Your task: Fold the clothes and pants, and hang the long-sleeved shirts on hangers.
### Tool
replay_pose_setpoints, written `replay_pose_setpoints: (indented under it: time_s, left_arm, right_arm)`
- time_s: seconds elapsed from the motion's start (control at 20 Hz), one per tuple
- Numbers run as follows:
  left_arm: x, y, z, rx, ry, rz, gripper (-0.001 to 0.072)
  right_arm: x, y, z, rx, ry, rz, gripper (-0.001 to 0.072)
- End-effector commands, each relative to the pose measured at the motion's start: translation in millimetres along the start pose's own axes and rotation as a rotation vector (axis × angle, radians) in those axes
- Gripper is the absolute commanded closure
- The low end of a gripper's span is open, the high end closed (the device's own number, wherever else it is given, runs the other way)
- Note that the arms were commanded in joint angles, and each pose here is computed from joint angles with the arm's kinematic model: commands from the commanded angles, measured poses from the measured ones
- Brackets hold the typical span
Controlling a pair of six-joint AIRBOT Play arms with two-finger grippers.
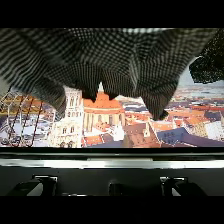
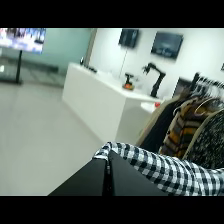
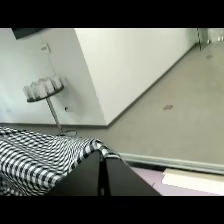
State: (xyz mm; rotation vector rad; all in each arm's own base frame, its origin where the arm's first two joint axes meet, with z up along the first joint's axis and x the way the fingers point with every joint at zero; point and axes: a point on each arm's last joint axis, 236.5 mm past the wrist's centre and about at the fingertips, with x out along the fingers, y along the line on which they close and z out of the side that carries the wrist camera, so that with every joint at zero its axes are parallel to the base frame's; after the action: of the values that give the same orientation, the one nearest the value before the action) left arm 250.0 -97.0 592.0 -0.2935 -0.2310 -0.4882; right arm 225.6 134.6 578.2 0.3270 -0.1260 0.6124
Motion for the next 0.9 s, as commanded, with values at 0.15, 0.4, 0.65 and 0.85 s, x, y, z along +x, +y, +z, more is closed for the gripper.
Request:
replay_pose_setpoints:
  time_s: [0.15, 0.4, 0.65, 0.85]
  left_arm:
    - [-49, -39, 30, -0.015, -0.086, -0.027, 0.0683]
    - [5, 27, -59, -0.189, 0.137, 0.060, 0.0683]
    - [74, 134, -211, -0.386, 0.396, 0.219, 0.0683]
    - [129, 193, -351, -0.495, 0.541, 0.306, 0.0682]
  right_arm:
    - [-70, 14, 41, 0.004, -0.144, -0.081, 0.0679]
    - [18, -49, -12, 0.111, 0.030, -0.166, 0.0679]
    - [141, -165, -139, 0.194, 0.290, -0.320, 0.0678]
    - [215, -245, -270, 0.317, 0.447, -0.390, 0.0678]
